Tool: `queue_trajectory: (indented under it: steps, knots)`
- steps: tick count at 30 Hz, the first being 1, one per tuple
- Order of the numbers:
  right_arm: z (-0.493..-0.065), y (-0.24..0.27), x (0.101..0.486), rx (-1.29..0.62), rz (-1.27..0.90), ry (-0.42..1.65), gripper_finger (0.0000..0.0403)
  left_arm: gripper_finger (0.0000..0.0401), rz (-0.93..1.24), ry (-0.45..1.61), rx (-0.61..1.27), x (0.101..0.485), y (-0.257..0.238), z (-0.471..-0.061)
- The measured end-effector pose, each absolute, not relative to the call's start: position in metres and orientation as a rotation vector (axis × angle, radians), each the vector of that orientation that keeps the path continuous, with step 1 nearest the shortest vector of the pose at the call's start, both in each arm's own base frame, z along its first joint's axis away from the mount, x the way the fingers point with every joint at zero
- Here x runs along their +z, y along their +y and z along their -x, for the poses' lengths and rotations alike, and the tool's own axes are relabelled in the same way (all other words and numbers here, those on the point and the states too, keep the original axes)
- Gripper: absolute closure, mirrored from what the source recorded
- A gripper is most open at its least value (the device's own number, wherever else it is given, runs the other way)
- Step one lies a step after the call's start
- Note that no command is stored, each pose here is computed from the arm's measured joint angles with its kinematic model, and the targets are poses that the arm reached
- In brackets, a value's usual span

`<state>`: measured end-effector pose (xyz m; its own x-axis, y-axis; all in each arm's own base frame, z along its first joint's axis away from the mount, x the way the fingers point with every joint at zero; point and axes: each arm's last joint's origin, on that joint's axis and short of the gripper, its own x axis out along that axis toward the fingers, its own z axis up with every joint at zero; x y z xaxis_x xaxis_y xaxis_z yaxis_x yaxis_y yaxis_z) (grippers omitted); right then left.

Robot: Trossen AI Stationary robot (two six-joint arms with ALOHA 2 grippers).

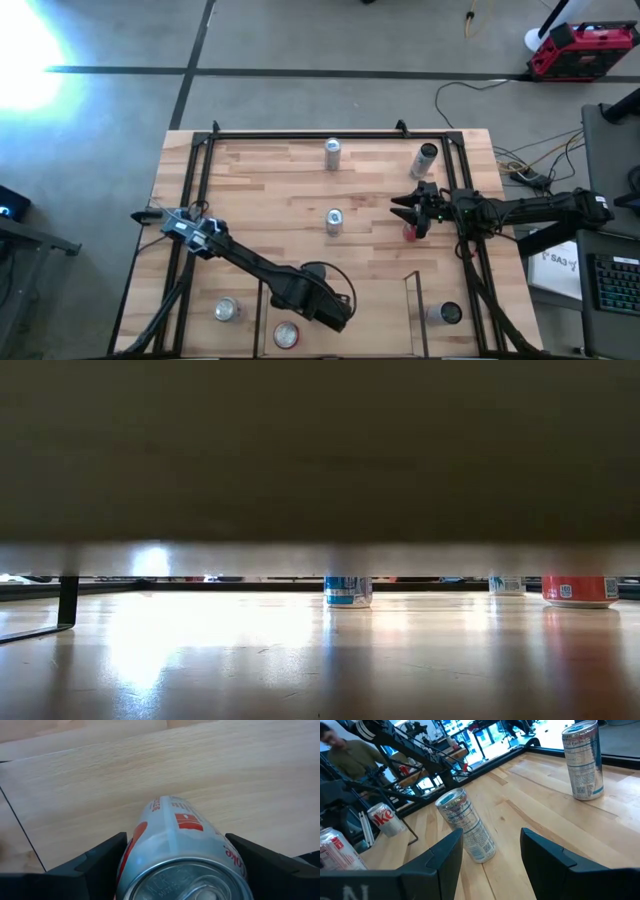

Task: Place canned beverage on shelf
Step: Put the top silver soda can on the shelf

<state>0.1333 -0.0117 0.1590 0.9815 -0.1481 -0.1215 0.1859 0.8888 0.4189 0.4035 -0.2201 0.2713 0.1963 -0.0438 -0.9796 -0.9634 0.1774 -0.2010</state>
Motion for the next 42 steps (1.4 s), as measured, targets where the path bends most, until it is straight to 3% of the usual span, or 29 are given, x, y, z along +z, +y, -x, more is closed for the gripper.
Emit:
queue_trajectory:
  steps: [18,36,42]
  knots:
    - [-0.133,-0.012,0.158,-0.176,-0.443,0.099,0.0220,0.0008,1.248,1.228,0.911,0.276,-0.220,-0.401]
    - [-0.133,-0.012,0.158,-0.177,-0.443,0.099,0.0220,0.0007,1.501,1.301,1.047,0.281,-0.197,-0.411]
    - [-0.133,-0.012,0.158,-0.177,-0.443,0.099,0.0220,0.0025,1.529,1.309,1.070,0.281,-0.197,-0.410]
